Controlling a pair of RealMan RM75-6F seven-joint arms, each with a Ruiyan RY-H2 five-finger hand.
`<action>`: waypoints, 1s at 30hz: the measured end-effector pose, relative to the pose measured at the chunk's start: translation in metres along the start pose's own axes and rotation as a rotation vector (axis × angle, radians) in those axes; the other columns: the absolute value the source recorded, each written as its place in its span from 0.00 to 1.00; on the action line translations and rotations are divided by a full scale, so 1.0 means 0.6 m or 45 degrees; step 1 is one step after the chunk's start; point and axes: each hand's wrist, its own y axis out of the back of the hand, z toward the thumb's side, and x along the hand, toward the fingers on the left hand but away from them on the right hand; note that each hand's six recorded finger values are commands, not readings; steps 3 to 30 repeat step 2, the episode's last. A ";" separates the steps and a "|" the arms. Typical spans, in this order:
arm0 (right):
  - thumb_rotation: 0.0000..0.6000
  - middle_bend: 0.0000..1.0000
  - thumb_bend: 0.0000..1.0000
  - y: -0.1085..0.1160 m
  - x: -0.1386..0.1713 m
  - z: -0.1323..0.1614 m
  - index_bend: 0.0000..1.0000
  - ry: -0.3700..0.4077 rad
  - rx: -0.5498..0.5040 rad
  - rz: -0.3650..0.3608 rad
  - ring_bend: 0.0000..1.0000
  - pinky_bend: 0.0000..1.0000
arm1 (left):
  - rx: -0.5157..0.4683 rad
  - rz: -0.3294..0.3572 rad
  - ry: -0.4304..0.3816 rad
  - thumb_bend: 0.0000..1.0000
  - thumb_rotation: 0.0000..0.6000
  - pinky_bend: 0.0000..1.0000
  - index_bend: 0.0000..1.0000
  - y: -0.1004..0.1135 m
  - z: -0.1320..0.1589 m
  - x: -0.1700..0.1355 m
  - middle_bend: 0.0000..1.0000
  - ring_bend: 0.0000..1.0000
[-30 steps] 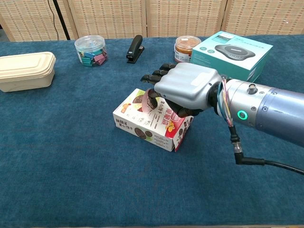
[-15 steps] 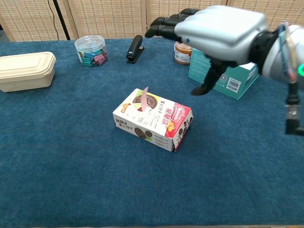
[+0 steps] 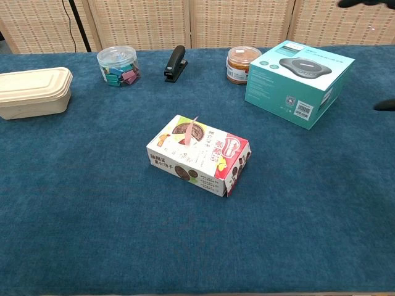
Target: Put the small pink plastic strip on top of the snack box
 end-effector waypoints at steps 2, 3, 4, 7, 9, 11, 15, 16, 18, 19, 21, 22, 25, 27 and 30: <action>1.00 0.00 0.00 -0.006 0.025 -0.028 0.00 -0.038 -0.006 -0.004 0.00 0.00 | 0.007 0.006 0.005 0.00 1.00 0.00 0.00 -0.001 -0.003 -0.001 0.00 0.00; 1.00 0.00 0.00 -0.006 0.025 -0.028 0.00 -0.038 -0.006 -0.004 0.00 0.00 | 0.007 0.006 0.005 0.00 1.00 0.00 0.00 -0.001 -0.003 -0.001 0.00 0.00; 1.00 0.00 0.00 -0.006 0.025 -0.028 0.00 -0.038 -0.006 -0.004 0.00 0.00 | 0.007 0.006 0.005 0.00 1.00 0.00 0.00 -0.001 -0.003 -0.001 0.00 0.00; 1.00 0.00 0.00 -0.006 0.025 -0.028 0.00 -0.038 -0.006 -0.004 0.00 0.00 | 0.007 0.006 0.005 0.00 1.00 0.00 0.00 -0.001 -0.003 -0.001 0.00 0.00; 1.00 0.00 0.00 -0.006 0.025 -0.028 0.00 -0.038 -0.006 -0.004 0.00 0.00 | 0.007 0.006 0.005 0.00 1.00 0.00 0.00 -0.001 -0.003 -0.001 0.00 0.00; 1.00 0.00 0.00 -0.006 0.025 -0.028 0.00 -0.038 -0.006 -0.004 0.00 0.00 | 0.007 0.006 0.005 0.00 1.00 0.00 0.00 -0.001 -0.003 -0.001 0.00 0.00; 1.00 0.00 0.00 -0.006 0.025 -0.028 0.00 -0.038 -0.006 -0.004 0.00 0.00 | 0.007 0.006 0.005 0.00 1.00 0.00 0.00 -0.001 -0.003 -0.001 0.00 0.00; 1.00 0.00 0.00 -0.006 0.025 -0.028 0.00 -0.038 -0.006 -0.004 0.00 0.00 | 0.007 0.006 0.005 0.00 1.00 0.00 0.00 -0.001 -0.003 -0.001 0.00 0.00; 1.00 0.00 0.00 -0.006 0.025 -0.028 0.00 -0.038 -0.006 -0.004 0.00 0.00 | 0.007 0.006 0.005 0.00 1.00 0.00 0.00 -0.001 -0.003 -0.001 0.00 0.00; 1.00 0.00 0.00 -0.006 0.025 -0.028 0.00 -0.038 -0.006 -0.004 0.00 0.00 | 0.007 0.006 0.005 0.00 1.00 0.00 0.00 -0.001 -0.003 -0.001 0.00 0.00; 1.00 0.00 0.00 -0.006 0.025 -0.028 0.00 -0.038 -0.006 -0.004 0.00 0.00 | 0.007 0.006 0.005 0.00 1.00 0.00 0.00 -0.001 -0.003 -0.001 0.00 0.00; 1.00 0.00 0.00 -0.006 0.025 -0.028 0.00 -0.038 -0.006 -0.004 0.00 0.00 | 0.007 0.006 0.005 0.00 1.00 0.00 0.00 -0.001 -0.003 -0.001 0.00 0.00; 1.00 0.00 0.00 -0.006 0.025 -0.028 0.00 -0.038 -0.006 -0.004 0.00 0.00 | 0.007 0.006 0.005 0.00 1.00 0.00 0.00 -0.001 -0.003 -0.001 0.00 0.00; 1.00 0.00 0.00 -0.006 0.025 -0.028 0.00 -0.038 -0.006 -0.004 0.00 0.00 | 0.007 0.006 0.005 0.00 1.00 0.00 0.00 -0.001 -0.003 -0.001 0.00 0.00; 1.00 0.00 0.00 -0.006 0.025 -0.028 0.00 -0.038 -0.006 -0.004 0.00 0.00 | 0.007 0.006 0.005 0.00 1.00 0.00 0.00 -0.001 -0.003 -0.001 0.00 0.00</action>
